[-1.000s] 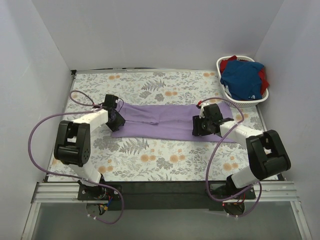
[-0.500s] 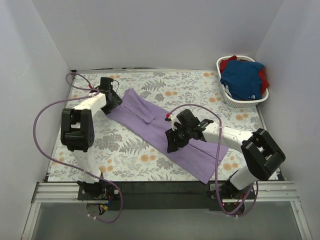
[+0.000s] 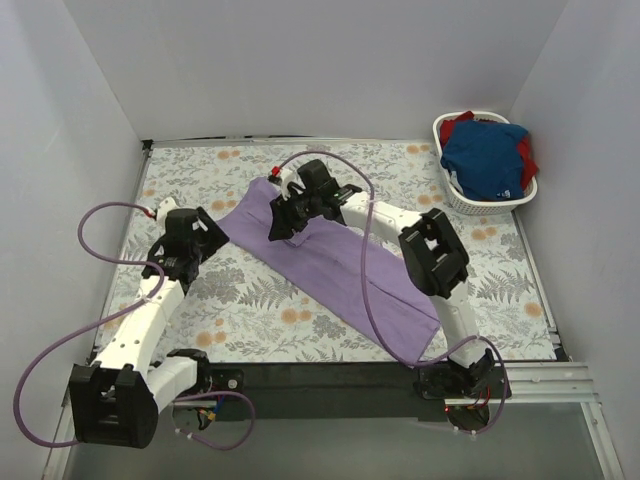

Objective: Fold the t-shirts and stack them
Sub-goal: Fold the tshirt

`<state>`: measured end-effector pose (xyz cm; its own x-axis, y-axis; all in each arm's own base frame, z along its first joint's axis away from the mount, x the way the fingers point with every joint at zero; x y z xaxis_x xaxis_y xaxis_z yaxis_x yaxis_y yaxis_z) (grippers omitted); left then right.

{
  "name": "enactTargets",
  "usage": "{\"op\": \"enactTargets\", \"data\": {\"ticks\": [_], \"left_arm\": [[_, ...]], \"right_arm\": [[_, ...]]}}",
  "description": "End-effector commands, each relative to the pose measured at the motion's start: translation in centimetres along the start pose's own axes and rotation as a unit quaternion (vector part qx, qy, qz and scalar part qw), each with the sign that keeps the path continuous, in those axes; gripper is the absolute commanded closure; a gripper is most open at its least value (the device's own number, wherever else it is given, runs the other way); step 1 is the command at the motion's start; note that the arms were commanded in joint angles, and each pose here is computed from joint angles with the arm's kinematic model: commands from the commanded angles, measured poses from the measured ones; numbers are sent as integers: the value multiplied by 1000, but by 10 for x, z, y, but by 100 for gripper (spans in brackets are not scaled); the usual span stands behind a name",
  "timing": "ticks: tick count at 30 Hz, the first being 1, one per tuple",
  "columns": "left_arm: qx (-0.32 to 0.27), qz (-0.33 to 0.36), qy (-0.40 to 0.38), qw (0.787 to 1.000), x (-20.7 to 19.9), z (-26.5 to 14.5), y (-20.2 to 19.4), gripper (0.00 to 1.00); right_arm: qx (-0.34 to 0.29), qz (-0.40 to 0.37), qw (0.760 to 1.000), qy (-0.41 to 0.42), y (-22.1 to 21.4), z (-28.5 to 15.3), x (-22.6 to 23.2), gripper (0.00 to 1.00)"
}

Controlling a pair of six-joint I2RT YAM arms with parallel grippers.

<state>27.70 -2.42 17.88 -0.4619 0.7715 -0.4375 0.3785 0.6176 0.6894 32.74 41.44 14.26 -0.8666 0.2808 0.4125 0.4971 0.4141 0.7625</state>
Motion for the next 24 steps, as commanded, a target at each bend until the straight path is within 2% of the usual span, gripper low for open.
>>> {"op": "enactTargets", "data": {"ticks": [1, 4, 9, 14, 16, 20, 24], "left_arm": [[16, 20, -11, 1000, 2, 2, -11, 30], [28, 21, -13, 999, 2, 3, -16, 30], [30, 22, -11, 999, 3, 4, -17, 30], [37, 29, -4, 999, 3, 9, -18, 30], [41, 31, -3, 999, 2, 11, -19, 30], [46, 32, -5, 998, 2, 12, -21, 30], [47, 32, -8, 998, 1, 11, -20, 30]], "right_arm": [[-28, -22, 999, 11, 13, 23, -18, 45], [-35, -17, 999, -18, 1, 43, -50, 45], [-66, 24, 993, -90, -3, 38, -113, 45], [-95, 86, 978, -165, -7, 9, -183, 45], [-116, 88, 972, -185, 2, -9, -202, 45], [-153, 63, 968, -188, 36, -46, -206, 44], [-171, 27, 969, -175, 63, -81, -176, 43]]}}
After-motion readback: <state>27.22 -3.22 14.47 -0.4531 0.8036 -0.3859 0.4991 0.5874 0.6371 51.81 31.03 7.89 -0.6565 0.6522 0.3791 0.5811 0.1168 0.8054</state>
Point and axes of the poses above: each gripper's point midway between its finger pads, its own z axis out along the fingers, its own x axis along the line the jaws close on, y = z × x, the point moved 5 cm from there along -z, back along the fingers, and after that the axes turned 3 degrees about -z, right-handed, at the moved point
